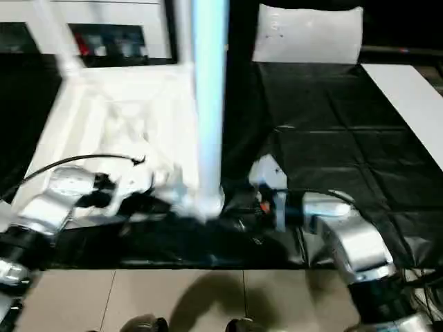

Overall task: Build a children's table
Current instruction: Rotate leg to tighten

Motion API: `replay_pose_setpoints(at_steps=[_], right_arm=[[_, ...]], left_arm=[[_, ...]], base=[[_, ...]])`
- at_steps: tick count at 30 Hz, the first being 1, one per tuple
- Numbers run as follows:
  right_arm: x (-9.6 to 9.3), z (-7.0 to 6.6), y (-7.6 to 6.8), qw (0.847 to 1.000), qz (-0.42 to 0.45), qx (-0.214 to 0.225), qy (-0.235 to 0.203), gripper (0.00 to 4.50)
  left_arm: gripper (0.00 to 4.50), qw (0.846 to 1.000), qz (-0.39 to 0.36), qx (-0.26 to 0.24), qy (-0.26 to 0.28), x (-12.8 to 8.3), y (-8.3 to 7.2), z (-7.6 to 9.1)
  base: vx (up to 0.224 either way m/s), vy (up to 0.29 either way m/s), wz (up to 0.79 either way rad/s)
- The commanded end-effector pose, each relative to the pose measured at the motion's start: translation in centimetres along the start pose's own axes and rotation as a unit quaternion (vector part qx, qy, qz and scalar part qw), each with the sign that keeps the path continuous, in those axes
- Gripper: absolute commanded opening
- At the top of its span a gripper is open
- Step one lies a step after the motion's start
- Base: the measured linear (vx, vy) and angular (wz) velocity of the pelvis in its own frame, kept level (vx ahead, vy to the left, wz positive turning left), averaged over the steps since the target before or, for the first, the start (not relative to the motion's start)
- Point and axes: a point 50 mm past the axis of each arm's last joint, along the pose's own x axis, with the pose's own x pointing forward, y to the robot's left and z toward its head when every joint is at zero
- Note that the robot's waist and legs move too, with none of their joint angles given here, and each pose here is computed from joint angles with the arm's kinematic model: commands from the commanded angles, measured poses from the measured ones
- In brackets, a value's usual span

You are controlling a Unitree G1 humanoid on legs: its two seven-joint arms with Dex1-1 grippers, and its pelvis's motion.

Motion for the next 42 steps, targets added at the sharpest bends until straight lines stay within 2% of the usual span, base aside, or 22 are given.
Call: replay_pose_setpoints(at_steps=[1,12,15,16,19,21,25,27,29,30,33,34,36,38,39,42], right_arm=[[0.4,0.0,0.1,0.999,0.031,-0.005,0.008,3.92],[1.3,0.2,0.1,0.997,0.080,-0.004,0.015,2.97],[1.3,0.1,0.1,0.996,0.088,0.000,0.015,2.83],[1.3,0.1,0.1,0.996,0.089,0.001,0.015,2.62],[1.3,0.1,0.1,0.996,0.091,0.002,0.016,2.54],[1.3,0.0,0.3,0.995,0.101,0.008,0.020,2.26],[1.4,-0.2,0.5,0.994,0.103,0.019,0.016,2.09],[1.7,-0.1,0.6,0.995,0.092,0.031,-0.002,2.07],[2.1,0.0,0.6,0.997,0.059,0.043,-0.022,2.07],[2.8,0.0,0.3,0.998,0.006,0.051,-0.034,2.06],[4.1,-0.3,-0.3,0.994,-0.078,0.071,-0.035,2.06],[5.0,-0.4,-0.7,0.988,-0.120,0.090,-0.043,2.04],[5.7,-0.2,-0.9,0.983,-0.144,0.105,-0.051,2.04],[7.0,0.2,-1.3,0.970,-0.193,0.133,-0.064,2.03],[7.0,0.2,-1.3,0.970,-0.193,0.133,-0.064,2.02],[8.5,0.5,-1.8,0.949,-0.259,0.167,-0.070,2.02]], left_arm=[[0.00,0.996,-0.078,0.044,-0.004,1.6,-0.9,1.2],[0.00,0.994,-0.098,0.058,0.002,1.5,-1.0,1.5],[0.00,0.994,-0.097,0.058,0.004,1.4,-0.9,1.4],[0.00,0.994,-0.097,0.057,0.004,1.4,-0.9,1.4],[0.00,0.994,-0.096,0.056,0.005,1.3,-0.9,1.3],[0.00,0.995,-0.090,0.051,0.006,1.3,-0.9,1.1],[0.00,0.997,-0.062,0.034,-0.010,1.6,-0.6,1.2],[0.00,0.999,-0.036,0.019,-0.023,1.7,-0.2,1.4],[0.00,0.999,-0.008,0.008,-0.038,2.0,0.1,1.8],[0.00,0.999,0.021,-0.003,-0.048,2.4,0.6,2.2],[0.00,0.996,0.074,-0.026,-0.052,3.1,1.4,2.6],[0.00,0.992,0.109,-0.042,-0.057,3.7,1.9,2.9],[0.00,0.988,0.131,-0.052,-0.065,4.2,2.3,3.3],[0.00,0.981,0.168,-0.070,-0.067,5.0,2.9,3.8],[0.00,0.981,0.168,-0.070,-0.067,5.0,2.9,3.8],[0.00,0.964,0.236,-0.099,-0.077,6.1,3.9,4.8]], base=[[0.000,0.000,0.00],[0.000,0.000,0.00],[0.000,0.000,0.00],[0.000,0.000,0.00],[0.000,0.000,0.00],[0.000,0.000,0.00],[0.000,0.000,0.00],[0.000,0.000,0.00],[0.000,0.000,0.00],[0.000,0.000,0.00],[0.000,0.000,0.00],[0.000,0.000,0.00],[0.000,0.000,0.00],[0.000,0.000,0.00],[0.000,0.000,0.00],[0.000,0.000,0.00]])
